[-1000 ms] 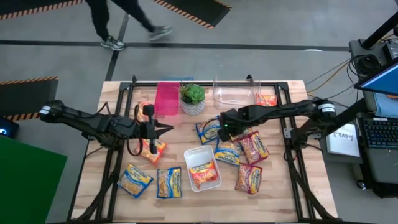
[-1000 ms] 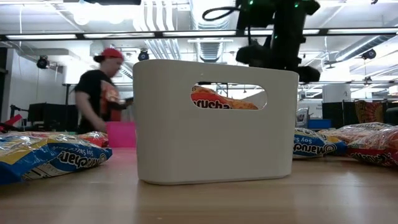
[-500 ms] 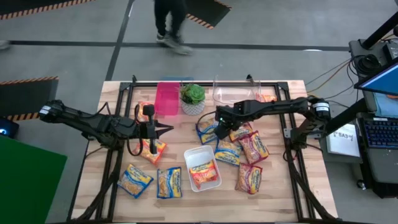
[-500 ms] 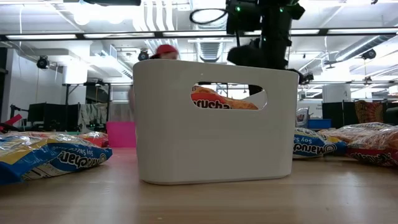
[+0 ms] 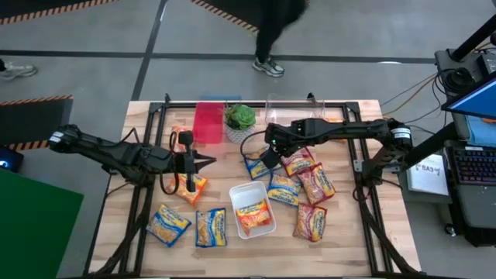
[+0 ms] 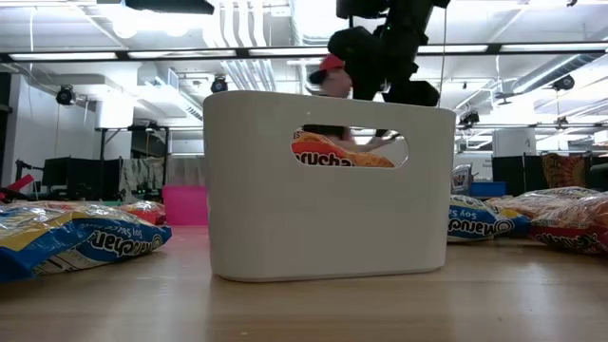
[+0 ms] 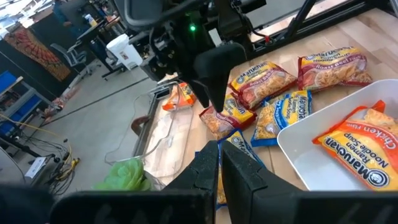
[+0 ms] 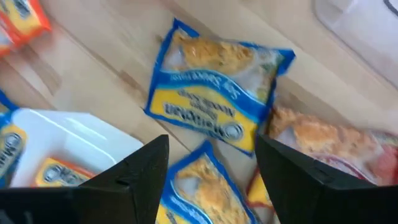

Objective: Sort Maruchan noodles
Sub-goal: Put the top red noodle pack into the transparent bin

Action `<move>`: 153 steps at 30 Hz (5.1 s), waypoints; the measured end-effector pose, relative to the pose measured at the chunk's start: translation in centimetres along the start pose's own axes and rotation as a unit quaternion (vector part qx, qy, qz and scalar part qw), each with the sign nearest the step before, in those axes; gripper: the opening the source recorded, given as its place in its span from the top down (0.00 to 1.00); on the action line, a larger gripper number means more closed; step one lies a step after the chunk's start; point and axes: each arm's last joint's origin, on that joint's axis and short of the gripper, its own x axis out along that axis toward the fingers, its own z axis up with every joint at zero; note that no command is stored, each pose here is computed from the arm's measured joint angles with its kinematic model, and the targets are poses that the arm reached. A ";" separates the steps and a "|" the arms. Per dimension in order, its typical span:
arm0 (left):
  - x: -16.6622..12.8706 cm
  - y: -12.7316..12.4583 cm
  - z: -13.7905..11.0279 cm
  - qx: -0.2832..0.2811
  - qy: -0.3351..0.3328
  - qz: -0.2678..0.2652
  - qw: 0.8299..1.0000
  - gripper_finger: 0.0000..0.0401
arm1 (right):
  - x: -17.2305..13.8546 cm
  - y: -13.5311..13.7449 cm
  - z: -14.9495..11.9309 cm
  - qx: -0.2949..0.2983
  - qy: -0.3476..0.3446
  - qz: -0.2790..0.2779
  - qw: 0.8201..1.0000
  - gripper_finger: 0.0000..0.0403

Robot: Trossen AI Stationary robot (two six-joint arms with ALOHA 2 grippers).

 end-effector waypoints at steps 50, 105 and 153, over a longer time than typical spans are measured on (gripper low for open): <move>2.3 -4.0 -3.0 -0.255 0.285 -0.170 0.908 1.00 | 3.1 2.4 -6.1 -0.052 0.045 -0.134 0.989 0.44; 2.2 -3.5 -1.8 -0.169 0.223 -0.164 0.946 1.00 | 5.7 0.7 -7.5 -0.052 0.009 -0.171 0.984 0.95; -6.9 1.9 -4.8 -0.041 -0.079 -0.014 0.996 1.00 | -2.6 -10.8 10.1 0.137 -0.101 -0.250 0.953 0.96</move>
